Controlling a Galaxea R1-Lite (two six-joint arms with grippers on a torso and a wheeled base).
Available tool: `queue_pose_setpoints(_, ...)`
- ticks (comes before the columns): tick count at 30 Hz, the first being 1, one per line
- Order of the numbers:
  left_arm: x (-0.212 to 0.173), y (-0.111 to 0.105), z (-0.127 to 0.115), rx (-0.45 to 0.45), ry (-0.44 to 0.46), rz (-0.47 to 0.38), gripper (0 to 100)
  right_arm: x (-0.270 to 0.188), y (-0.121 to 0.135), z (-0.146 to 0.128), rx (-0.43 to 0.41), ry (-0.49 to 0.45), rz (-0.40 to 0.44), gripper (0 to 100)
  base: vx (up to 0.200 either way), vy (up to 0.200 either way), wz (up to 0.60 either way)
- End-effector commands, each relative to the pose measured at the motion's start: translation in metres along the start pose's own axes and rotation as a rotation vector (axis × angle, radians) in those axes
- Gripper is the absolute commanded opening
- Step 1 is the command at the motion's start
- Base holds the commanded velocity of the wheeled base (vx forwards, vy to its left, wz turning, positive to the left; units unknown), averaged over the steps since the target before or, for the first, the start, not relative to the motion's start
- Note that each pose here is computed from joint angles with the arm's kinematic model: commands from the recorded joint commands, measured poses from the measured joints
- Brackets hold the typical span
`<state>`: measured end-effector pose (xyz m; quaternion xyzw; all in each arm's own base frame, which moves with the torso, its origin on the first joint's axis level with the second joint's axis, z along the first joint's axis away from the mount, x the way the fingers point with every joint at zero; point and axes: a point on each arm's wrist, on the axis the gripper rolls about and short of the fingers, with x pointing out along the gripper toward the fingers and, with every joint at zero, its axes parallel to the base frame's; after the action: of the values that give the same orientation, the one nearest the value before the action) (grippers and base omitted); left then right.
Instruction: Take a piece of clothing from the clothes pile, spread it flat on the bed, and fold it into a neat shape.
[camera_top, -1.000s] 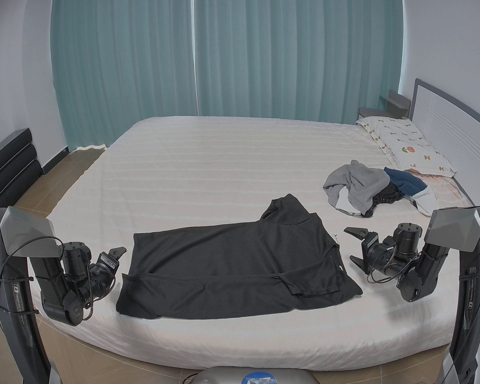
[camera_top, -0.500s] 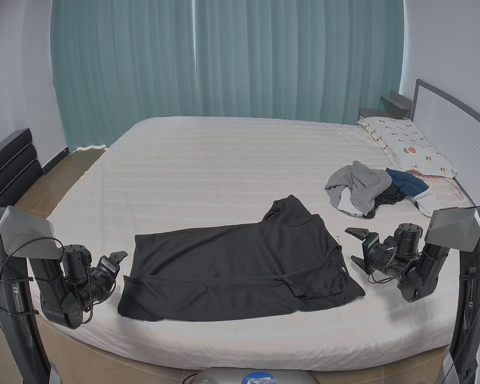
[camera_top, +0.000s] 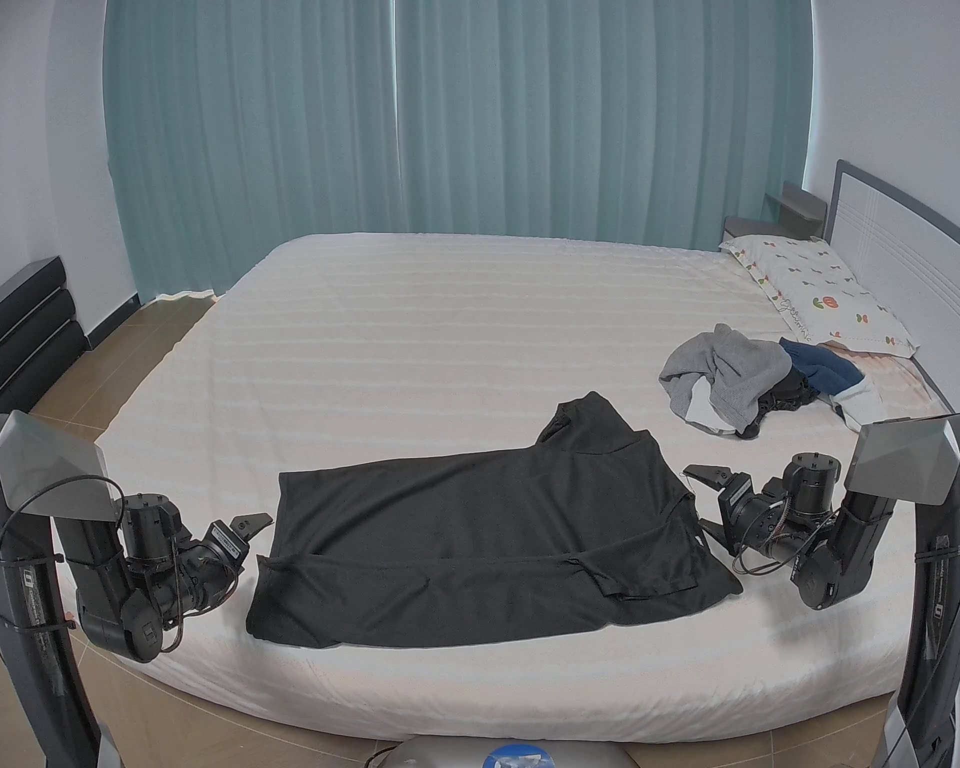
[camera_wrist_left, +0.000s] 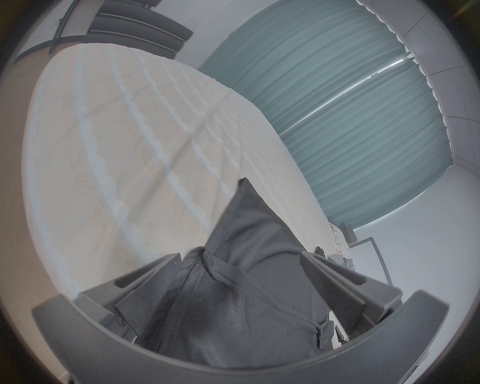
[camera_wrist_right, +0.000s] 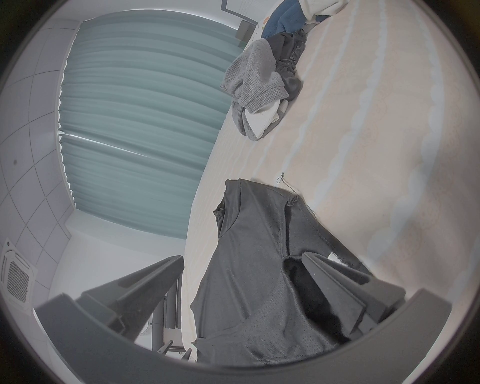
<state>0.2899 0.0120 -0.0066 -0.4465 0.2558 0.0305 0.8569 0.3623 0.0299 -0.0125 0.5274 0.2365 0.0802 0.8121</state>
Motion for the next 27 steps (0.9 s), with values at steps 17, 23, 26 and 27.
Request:
queue_pose_setpoints(17,0.016,0.009,-0.003,0.073,0.026,0.011,100,-0.004,-0.005,-0.016,-0.132,0.043,-0.037,100,0.000,0.000,0.00)
queue_pose_setpoints(23,0.013,0.019,-0.007,0.081,0.038,0.051,100,0.000,-0.006,-0.024,-0.140,0.056,-0.043,100,0.000,0.000,0.00)
queue_pose_setpoints(26,0.012,0.018,-0.007,0.080,0.035,0.049,100,0.004,-0.005,-0.024,-0.146,0.053,-0.035,100,0.000,0.000,0.00)
queue_pose_setpoints(27,0.011,0.019,-0.007,0.078,0.037,0.054,100,0.004,-0.005,-0.023,-0.144,0.050,-0.034,100,0.000,0.000,0.00)
